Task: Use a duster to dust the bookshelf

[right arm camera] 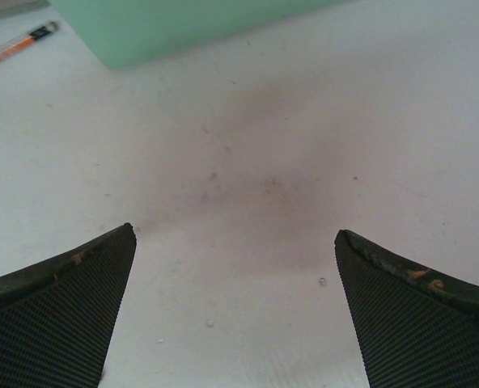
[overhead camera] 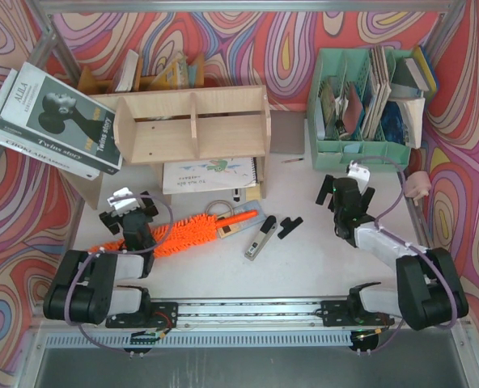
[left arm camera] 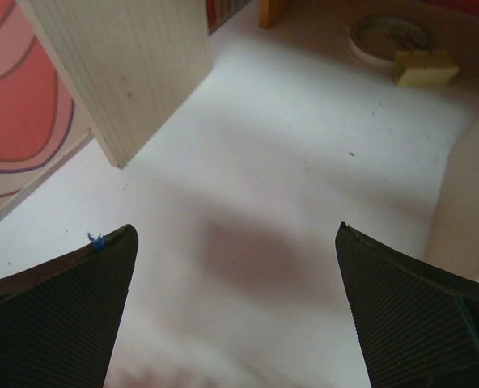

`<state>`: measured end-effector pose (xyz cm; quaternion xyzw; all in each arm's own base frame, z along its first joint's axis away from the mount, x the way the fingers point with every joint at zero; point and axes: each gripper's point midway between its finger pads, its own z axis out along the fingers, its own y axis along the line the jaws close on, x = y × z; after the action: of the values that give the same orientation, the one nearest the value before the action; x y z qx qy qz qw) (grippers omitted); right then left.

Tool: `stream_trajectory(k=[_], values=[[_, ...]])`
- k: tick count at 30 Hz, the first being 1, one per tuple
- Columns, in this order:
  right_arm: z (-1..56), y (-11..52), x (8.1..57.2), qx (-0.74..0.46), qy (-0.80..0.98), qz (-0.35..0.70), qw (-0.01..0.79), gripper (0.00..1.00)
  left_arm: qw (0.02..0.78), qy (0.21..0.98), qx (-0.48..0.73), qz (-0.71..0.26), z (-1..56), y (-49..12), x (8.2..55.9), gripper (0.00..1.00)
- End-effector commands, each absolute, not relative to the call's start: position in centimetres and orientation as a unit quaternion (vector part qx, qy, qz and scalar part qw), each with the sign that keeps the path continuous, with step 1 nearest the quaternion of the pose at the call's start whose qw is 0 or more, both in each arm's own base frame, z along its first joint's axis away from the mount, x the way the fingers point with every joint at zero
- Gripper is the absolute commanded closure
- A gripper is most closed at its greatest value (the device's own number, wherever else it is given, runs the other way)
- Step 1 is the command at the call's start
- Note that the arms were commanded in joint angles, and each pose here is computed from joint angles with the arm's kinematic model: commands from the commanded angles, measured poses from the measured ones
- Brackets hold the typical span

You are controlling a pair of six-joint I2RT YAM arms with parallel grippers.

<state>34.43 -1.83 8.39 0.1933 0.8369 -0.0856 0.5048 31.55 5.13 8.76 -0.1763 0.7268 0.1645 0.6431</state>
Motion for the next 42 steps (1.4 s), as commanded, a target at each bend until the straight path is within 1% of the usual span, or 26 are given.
stream_trajectory(k=[1,6,9,15,17,22,24,28,30,33,36,42], values=[[8.5,-3.3,35.7,0.190,0.815,-0.097,0.538,0.01,0.665,0.708,-0.203,0.125,9.3,6.0,32.3,0.02],[7.5,-4.2,36.3,0.178,0.807,-0.111,0.552,0.01,0.676,0.706,-0.183,0.109,8.7,5.7,33.2,0.01],[7.0,-4.5,36.4,0.174,0.801,-0.116,0.561,0.01,0.665,0.717,-0.185,0.102,8.5,5.7,33.4,0.01],[7.3,-3.8,37.1,0.135,0.790,-0.103,0.589,0.01,0.657,0.736,-0.147,0.065,7.7,4.6,34.7,0.01],[7.6,-3.4,37.3,0.115,0.784,-0.098,0.602,0.01,0.643,0.749,-0.151,0.057,6.7,4.7,35.0,0.02],[8.0,-2.0,38.9,0.041,0.780,-0.087,0.619,0.01,0.626,0.760,-0.166,0.054,6.3,5.3,35.5,0.01],[7.8,-1.6,39.4,0.023,0.785,-0.068,0.615,0.01,0.636,0.752,-0.164,0.054,6.5,5.3,35.7,0.02],[7.8,0.1,39.3,-0.024,0.785,-0.013,0.619,0.01,0.626,0.761,-0.164,0.053,6.3,5.2,35.6,0.02],[8.7,1.6,38.8,-0.056,0.763,0.021,0.643,0.01,0.631,0.757,-0.163,0.053,6.4,5.3,35.7,0.02],[8.3,1.5,38.2,-0.052,0.738,0.025,0.672,0.01,0.625,0.762,-0.163,0.053,6.3,5.2,35.7,0.01],[7.0,0.9,38.7,-0.033,0.751,0.016,0.659,0.01,0.630,0.757,-0.163,0.053,6.4,5.2,35.7,0.01],[6.4,0.0,39.6,-0.009,0.768,0.002,0.640,0.01,0.630,0.759,-0.156,0.047,6.4,4.9,35.8,0.01]])
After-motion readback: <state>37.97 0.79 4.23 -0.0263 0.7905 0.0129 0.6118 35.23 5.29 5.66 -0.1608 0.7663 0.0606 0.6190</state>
